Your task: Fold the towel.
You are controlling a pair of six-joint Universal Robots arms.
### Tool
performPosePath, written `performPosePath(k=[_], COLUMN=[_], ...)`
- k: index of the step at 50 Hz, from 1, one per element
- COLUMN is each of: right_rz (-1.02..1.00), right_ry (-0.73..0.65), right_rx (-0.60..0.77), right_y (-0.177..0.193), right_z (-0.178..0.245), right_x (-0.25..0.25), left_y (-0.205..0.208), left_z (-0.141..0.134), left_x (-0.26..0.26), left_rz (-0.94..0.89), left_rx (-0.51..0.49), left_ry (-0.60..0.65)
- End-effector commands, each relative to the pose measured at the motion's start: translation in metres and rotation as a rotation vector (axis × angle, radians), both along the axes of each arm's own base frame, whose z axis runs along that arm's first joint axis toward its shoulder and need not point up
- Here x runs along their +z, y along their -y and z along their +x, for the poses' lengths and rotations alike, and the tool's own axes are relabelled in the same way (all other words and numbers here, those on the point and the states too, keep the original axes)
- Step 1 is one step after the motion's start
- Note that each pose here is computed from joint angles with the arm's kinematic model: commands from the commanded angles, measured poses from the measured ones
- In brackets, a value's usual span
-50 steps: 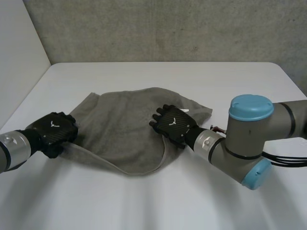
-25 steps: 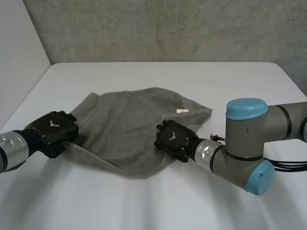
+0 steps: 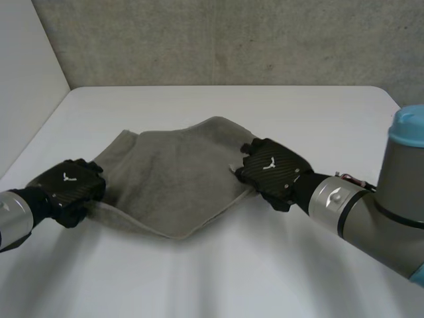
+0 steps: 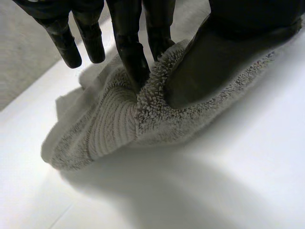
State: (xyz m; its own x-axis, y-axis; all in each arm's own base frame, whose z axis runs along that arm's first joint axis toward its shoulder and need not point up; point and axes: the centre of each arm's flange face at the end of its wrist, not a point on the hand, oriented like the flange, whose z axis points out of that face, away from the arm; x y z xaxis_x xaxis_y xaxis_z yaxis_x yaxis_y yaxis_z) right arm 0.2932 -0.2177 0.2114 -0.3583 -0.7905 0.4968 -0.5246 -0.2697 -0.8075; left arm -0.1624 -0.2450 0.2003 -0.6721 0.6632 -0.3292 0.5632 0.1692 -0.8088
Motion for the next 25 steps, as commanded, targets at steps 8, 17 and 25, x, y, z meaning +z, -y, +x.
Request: performPosePath(k=[8,17,25], right_rz=[-0.112,-0.749,-0.802], right_ry=[0.043,0.384,0.629], right_rx=[-0.043,-0.217,-0.202], right_y=[0.047,0.12,0.102], right_z=[0.019,0.042,0.023], right_x=[0.003,0.12,0.188], left_y=[0.047,0.128,0.109], left_z=[-0.009,-0.058,-0.049], left_x=[0.014,0.079,0.209], left_rz=[-0.109,-0.532,-0.897], left_rx=[0.072,0.083,0.064], left_ry=[-0.193,-0.324,-0.7])
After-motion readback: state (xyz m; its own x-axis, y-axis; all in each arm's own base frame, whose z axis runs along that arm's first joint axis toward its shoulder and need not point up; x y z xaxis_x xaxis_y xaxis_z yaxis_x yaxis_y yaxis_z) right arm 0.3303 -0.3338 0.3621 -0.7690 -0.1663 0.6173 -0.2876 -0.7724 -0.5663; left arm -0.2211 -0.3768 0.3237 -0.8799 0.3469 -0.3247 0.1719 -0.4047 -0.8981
